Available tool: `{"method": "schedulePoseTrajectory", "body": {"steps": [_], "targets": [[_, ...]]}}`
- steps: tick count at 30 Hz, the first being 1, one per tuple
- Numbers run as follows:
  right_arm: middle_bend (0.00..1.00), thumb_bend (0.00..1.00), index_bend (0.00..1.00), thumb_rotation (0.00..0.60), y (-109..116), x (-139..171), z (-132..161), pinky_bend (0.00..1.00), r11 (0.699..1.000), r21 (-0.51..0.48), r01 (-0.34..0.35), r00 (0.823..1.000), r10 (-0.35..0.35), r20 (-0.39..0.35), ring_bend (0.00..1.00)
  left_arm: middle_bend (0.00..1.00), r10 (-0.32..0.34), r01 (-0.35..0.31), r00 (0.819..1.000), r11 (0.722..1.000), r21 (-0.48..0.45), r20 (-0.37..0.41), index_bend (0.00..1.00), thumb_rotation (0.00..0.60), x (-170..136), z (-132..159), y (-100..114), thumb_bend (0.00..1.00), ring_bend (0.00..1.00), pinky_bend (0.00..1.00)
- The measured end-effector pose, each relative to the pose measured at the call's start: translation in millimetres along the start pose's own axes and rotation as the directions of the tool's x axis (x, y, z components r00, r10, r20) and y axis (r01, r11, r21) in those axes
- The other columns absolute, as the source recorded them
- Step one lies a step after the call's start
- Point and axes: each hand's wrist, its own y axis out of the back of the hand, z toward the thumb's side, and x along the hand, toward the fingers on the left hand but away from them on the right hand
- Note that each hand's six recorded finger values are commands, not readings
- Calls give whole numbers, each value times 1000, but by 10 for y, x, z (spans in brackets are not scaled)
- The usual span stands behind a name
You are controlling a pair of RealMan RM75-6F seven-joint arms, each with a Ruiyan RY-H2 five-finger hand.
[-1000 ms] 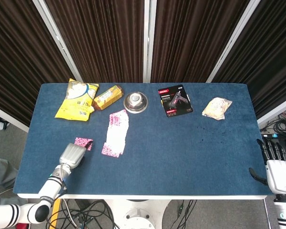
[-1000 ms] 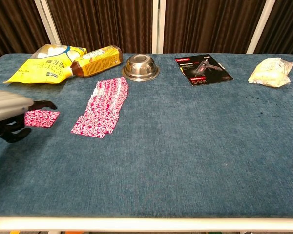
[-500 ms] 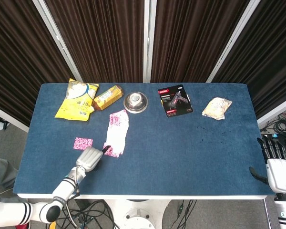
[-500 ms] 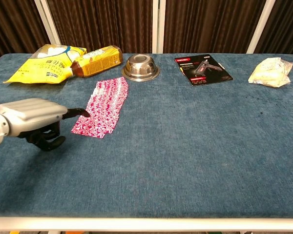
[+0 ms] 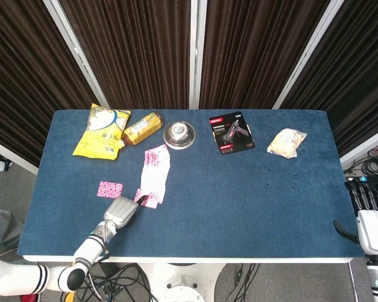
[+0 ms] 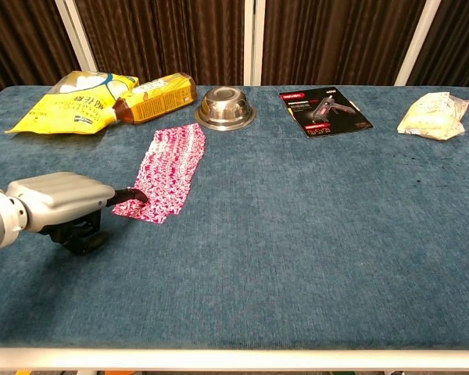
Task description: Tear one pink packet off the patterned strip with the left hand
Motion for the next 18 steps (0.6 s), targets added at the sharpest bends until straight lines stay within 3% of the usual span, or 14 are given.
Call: {"method": "schedulePoseTrajectory", "body": {"steps": [8,18], "targets": [[0,153,0,600,-3,1,44,0,1000,0,0,1000,0,-16,0,933,-28,28,1000,1000,10,14,87,600,-172,36,-88,550,945,944],[0,153,0,600,-21,-1,82,0,1000,7,-5,1000,5,-20,0,933,-60,60,998,998,13,-12,87,600,-501,-120,-138,551,945,944]]}}
